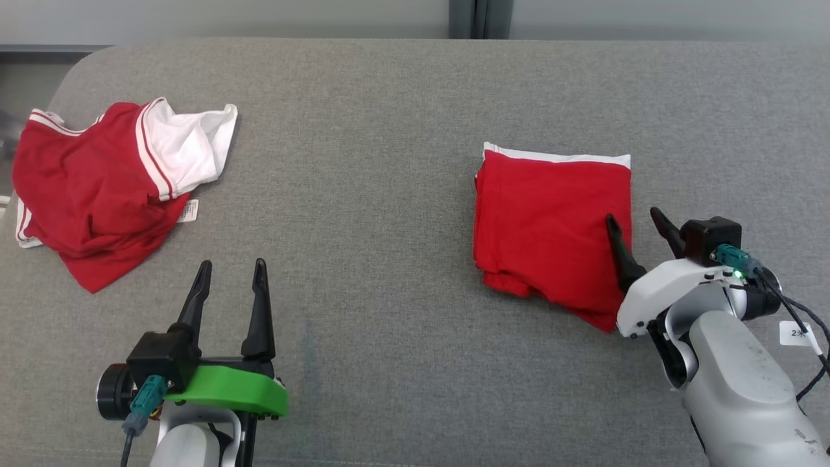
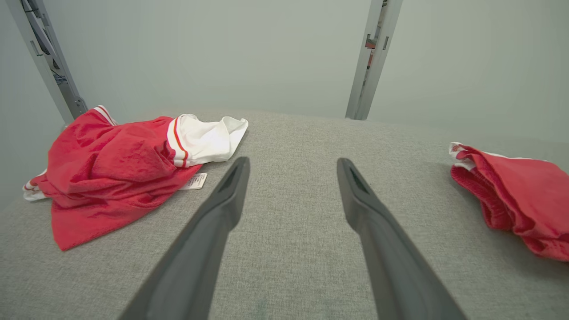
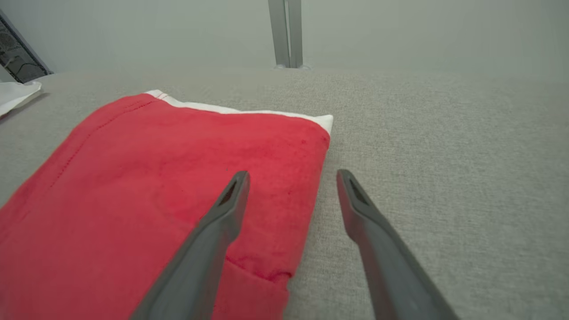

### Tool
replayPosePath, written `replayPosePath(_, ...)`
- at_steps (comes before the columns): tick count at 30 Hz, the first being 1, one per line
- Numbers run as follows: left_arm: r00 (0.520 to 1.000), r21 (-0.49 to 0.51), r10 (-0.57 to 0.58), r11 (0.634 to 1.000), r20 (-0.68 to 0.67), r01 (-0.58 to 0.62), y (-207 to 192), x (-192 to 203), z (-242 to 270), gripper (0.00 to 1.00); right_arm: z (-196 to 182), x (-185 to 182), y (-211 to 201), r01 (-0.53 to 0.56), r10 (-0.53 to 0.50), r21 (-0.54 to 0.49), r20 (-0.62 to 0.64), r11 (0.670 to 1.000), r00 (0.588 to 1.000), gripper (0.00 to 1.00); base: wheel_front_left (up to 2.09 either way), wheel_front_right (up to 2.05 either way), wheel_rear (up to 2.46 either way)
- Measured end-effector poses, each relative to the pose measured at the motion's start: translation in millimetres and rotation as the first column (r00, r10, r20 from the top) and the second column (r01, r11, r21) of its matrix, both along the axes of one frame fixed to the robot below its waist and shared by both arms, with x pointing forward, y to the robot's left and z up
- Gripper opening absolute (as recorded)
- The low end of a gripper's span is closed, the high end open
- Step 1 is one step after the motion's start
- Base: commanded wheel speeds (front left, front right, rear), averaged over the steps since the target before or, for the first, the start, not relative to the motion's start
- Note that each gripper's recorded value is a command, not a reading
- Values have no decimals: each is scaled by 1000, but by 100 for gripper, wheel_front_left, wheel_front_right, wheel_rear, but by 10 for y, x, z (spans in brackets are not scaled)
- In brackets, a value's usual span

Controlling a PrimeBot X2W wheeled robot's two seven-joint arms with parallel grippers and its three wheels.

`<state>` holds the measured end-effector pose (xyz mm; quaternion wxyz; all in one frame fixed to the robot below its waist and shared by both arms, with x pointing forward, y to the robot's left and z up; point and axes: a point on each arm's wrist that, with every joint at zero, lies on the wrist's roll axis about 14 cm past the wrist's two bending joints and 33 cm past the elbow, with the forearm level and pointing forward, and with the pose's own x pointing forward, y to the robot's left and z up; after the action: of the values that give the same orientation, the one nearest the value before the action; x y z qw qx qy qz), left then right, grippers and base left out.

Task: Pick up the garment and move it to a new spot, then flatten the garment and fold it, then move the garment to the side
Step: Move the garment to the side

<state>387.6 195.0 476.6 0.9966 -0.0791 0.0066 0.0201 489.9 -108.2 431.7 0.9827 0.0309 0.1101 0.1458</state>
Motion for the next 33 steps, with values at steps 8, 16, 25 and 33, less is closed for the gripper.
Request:
replayPosePath(8, 999, -1, 24, 1000, -33, -24, 65, 13, -116, 100, -499, -119, 137, 3, 1, 22, -156, 1000, 988, 100, 0, 0, 0)
replayPosePath(16, 999, -8, 33, 999, -28, -33, 72, 23, -104, 100, -555, -99, 267, -7, 16, 48, -186, 999, 982, 0, 0, 0, 0)
replayPosePath(25, 1000, -11, 3, 1000, -24, -3, -23, 154, -130, 100, -328, 349, -33, -117, 103, -184, -84, 976, 991, 0, 0, 0, 0)
replayPosePath(33, 999, 10, -54, 999, 7, 54, -185, 657, -183, 100, -108, 998, -1020, -45, 47, -408, -6, 912, 999, 0, 0, 0, 0)
